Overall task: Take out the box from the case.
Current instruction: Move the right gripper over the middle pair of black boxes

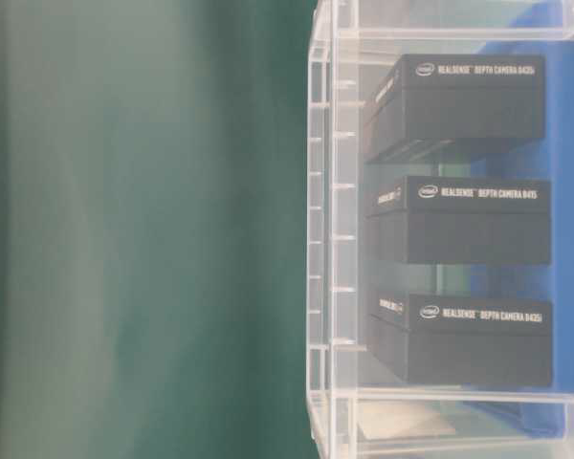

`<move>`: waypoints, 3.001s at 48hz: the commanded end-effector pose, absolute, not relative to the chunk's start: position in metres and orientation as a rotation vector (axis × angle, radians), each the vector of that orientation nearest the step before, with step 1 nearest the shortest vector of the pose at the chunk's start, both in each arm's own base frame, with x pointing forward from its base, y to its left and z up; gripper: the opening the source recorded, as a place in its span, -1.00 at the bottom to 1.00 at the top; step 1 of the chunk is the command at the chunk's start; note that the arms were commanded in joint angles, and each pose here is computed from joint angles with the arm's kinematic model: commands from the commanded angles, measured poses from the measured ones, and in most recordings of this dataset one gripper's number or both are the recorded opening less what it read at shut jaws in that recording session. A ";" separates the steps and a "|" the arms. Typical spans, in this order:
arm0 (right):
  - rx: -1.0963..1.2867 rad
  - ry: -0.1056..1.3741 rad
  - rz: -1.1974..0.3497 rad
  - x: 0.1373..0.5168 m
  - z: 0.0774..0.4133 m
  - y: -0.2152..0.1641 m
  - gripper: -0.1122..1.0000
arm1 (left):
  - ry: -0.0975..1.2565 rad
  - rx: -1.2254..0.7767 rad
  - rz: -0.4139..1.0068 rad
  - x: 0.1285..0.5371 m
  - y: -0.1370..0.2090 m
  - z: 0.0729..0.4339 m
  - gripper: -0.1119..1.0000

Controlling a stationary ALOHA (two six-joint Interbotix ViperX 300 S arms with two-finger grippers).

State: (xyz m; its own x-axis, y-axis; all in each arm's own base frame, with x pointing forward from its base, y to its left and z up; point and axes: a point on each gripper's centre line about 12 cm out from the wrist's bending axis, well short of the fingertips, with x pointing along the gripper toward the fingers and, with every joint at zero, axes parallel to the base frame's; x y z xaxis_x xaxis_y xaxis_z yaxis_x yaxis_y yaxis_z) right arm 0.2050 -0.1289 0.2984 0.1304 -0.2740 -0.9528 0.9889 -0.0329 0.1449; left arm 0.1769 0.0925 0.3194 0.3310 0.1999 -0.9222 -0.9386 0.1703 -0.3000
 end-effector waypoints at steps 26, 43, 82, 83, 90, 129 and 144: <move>1.133 0.855 -1.216 0.278 0.312 -0.125 0.91 | 0.840 -1.103 0.983 0.181 0.095 0.327 0.91; 1.114 0.836 -1.187 0.338 0.318 -0.129 0.91 | 0.839 -1.103 0.985 0.181 0.095 0.327 0.91; 1.116 0.790 -1.092 0.437 0.301 -0.129 0.91 | 0.829 -1.100 0.980 0.182 0.096 0.327 0.91; 1.116 0.790 -1.094 0.438 0.300 -0.130 0.91 | 0.829 -1.100 0.980 0.182 0.096 0.327 0.91; 1.118 0.794 -1.092 0.443 0.298 -0.130 0.91 | 0.828 -1.098 0.979 0.182 0.096 0.328 0.92; 1.158 0.795 -1.123 0.445 0.292 -0.127 0.91 | 0.831 -1.095 0.977 0.182 0.096 0.327 0.91; 1.157 0.797 -1.123 0.445 0.291 -0.127 0.91 | 0.832 -1.096 0.979 0.182 0.096 0.327 0.91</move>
State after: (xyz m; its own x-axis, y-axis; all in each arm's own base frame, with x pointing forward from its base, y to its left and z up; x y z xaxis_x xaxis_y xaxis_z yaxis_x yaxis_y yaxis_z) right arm 0.4443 -0.1282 0.2753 0.2433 -0.2497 -0.9373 0.9684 0.0075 0.2494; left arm 0.1805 0.0941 0.3176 0.3295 0.1999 -0.9227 -0.9410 0.1499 -0.3035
